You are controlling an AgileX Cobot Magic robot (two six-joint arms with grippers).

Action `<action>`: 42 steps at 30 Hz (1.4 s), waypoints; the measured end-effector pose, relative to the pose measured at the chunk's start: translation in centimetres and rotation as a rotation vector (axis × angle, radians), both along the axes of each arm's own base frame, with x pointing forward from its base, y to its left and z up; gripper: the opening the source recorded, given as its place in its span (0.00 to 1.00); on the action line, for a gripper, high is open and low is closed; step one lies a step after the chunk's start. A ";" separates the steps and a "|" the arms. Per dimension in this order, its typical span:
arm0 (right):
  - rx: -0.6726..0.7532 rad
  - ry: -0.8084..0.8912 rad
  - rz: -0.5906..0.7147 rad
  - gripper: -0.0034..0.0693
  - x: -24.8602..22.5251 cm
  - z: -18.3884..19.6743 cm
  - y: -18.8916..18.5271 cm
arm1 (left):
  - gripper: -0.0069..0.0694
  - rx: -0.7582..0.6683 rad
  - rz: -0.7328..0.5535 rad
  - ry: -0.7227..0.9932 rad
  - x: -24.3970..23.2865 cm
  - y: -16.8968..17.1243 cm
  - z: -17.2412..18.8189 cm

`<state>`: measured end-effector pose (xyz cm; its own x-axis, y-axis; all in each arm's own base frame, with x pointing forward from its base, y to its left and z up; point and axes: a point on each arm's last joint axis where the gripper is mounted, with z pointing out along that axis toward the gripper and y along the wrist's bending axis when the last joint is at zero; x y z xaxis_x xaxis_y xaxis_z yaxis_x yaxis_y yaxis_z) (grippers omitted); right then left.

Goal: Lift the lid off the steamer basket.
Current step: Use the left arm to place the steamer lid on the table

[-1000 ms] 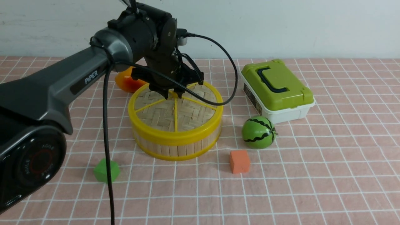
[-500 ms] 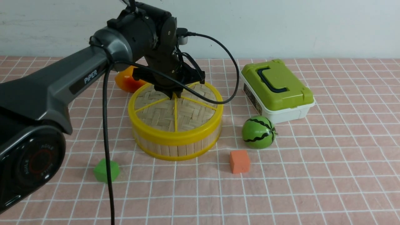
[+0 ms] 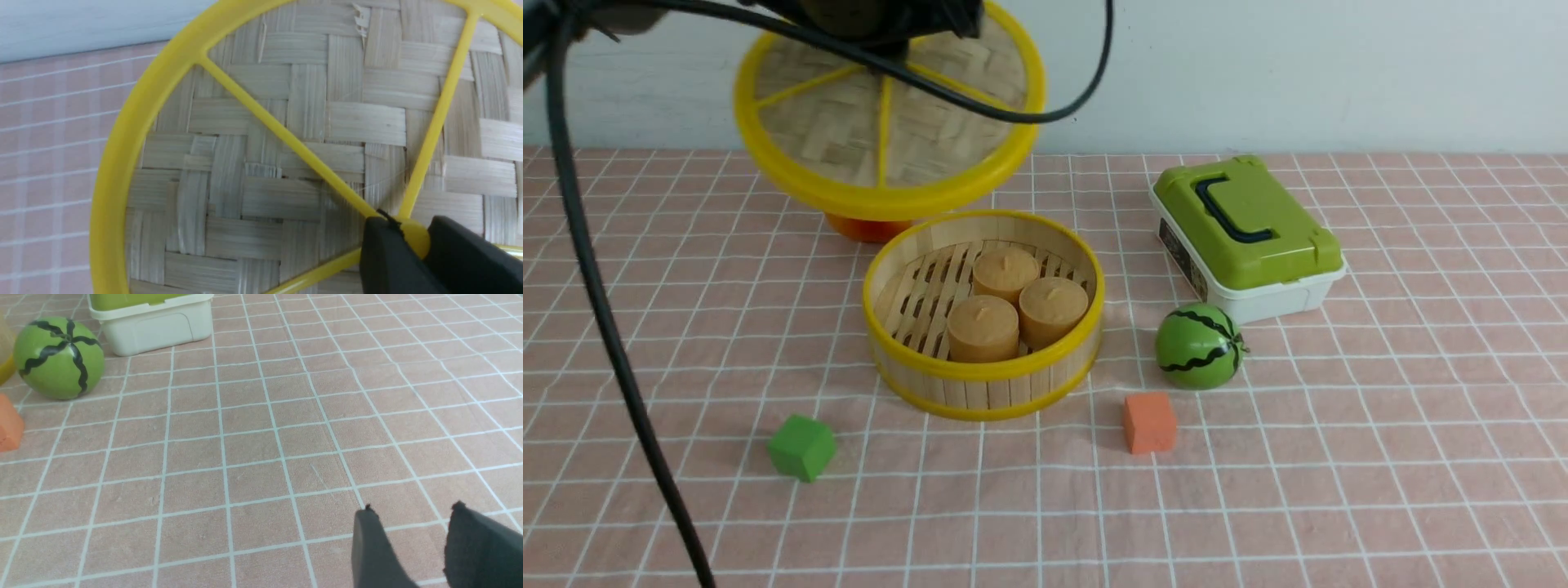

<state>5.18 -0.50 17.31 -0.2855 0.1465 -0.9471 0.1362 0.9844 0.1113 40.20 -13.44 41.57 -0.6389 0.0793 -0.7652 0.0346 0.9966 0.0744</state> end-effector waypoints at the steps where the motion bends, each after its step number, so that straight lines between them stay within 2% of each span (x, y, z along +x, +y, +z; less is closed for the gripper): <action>1: 0.000 0.000 0.000 0.38 0.0 0.0 0.0 | 0.22 0.001 0.031 0.008 0.1 0.8 -0.3; 5: 0.000 0.000 0.000 0.38 0.0 0.0 0.0 | 0.22 -0.012 0.172 0.064 1.7 4.8 -3.8; 10: 0.000 0.000 0.000 0.38 0.0 0.0 0.0 | 0.22 -0.052 0.292 0.135 3.0 9.1 -10.4; 16: 0.000 0.000 0.000 0.38 0.0 0.0 0.0 | 0.22 -0.115 0.379 0.152 3.4 11.7 -14.6; 21: 0.000 0.000 0.000 0.38 0.0 0.0 0.0 | 0.22 -0.117 0.367 0.174 4.6 11.6 -17.7; 30: 0.000 0.000 0.000 0.38 0.0 0.0 0.0 | 0.22 -0.128 0.359 0.197 5.3 11.4 -19.9; 33: 0.000 0.000 0.000 0.38 0.0 0.0 0.0 | 0.29 -0.146 0.357 0.194 5.4 11.3 -19.9; 38: 0.000 0.000 0.000 0.38 0.0 0.0 0.0 | 0.51 -0.166 0.373 0.215 5.2 11.2 -19.9; 40: 0.000 0.000 0.000 0.38 0.0 0.0 0.0 | 0.54 -0.166 0.382 0.221 4.9 11.3 -19.4; 42: 0.000 0.000 0.000 0.38 0.0 0.0 0.0 | 0.52 -0.169 0.386 0.211 4.3 11.3 -18.0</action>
<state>5.18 -0.50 17.31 -0.2855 0.1465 -0.9471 0.1362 0.9844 0.1113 44.55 -2.12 23.53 -0.7401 -0.3090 -0.5973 -0.3436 0.9373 -0.0591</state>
